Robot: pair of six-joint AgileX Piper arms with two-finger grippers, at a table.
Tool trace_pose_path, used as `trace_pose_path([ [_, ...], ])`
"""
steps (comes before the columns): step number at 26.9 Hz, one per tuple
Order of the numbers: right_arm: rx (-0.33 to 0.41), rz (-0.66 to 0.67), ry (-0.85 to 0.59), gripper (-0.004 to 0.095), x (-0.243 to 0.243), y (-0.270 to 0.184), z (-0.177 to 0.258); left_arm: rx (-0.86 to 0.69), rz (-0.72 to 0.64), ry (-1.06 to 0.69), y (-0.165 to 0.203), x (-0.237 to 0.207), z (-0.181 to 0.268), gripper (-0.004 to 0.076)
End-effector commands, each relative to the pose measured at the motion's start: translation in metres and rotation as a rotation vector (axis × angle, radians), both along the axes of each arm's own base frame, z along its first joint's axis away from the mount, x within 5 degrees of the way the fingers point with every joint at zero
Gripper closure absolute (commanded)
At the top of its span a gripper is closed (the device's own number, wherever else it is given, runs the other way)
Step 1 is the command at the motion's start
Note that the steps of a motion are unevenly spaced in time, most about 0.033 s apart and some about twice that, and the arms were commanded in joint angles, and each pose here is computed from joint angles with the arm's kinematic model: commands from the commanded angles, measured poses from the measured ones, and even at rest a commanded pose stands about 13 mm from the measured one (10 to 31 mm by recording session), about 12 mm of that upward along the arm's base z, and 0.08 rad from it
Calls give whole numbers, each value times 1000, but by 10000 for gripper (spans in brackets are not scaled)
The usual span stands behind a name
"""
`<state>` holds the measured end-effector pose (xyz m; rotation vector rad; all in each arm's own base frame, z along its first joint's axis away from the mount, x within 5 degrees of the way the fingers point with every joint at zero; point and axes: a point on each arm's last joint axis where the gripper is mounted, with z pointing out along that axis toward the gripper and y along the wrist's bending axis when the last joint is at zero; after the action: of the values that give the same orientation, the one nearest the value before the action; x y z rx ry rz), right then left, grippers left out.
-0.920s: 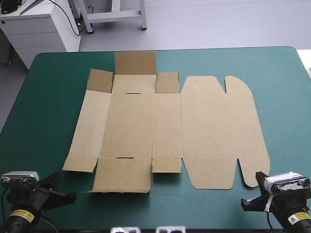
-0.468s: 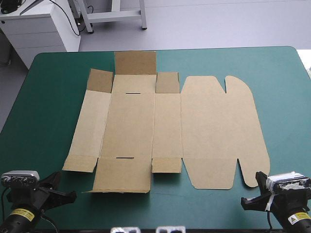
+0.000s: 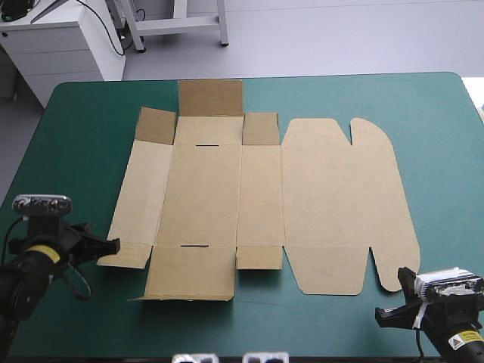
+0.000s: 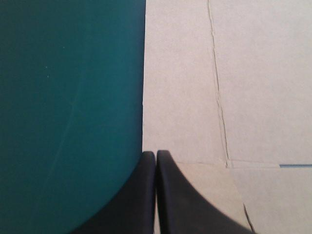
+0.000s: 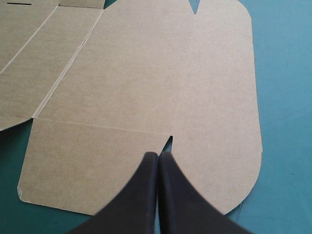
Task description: Fold the box
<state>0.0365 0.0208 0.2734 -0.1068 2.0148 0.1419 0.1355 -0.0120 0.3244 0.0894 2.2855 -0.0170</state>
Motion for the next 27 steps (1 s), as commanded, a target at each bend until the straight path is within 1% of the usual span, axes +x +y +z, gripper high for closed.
trace_pose_path([
  [1, 5, -15, -77, 922, 2, -1, 13, 21, -10, -35, -4, 35, 18, 732],
  [8, 3, -14, -77, 922, 2, -1, 13, 98, -71, 135, -11, 100, 4, 727],
  [11, 3, -14, -77, 922, 2, -1, 13, 102, -71, 204, -3, 119, -7, 706],
  [13, 3, -14, -77, 922, 2, -1, 13, 78, -71, 249, 7, 130, -18, 707],
  [15, -1, -14, -79, 922, 3, -1, 13, 29, -78, 278, 21, 137, -28, 707],
  [20, -16, -10, -83, 922, 3, -1, 13, -121, -155, 286, 57, 142, -42, 707],
  [23, -26, -7, -84, 922, 3, -1, 13, -190, -266, 263, 77, 142, -51, 707],
  [24, -26, -7, -84, 922, 3, -1, 13, -251, -327, 236, 82, 142, -53, 707],
  [25, -26, -7, -84, 922, 3, -1, 13, -279, -360, 221, 84, 142, -55, 707],
  [26, -26, -7, -84, 922, 3, -1, 13, -328, -382, 216, 89, 143, -59, 707],
  [27, -26, -7, -84, 922, 3, -1, 13, -347, -365, 223, 92, 144, -63, 707],
])
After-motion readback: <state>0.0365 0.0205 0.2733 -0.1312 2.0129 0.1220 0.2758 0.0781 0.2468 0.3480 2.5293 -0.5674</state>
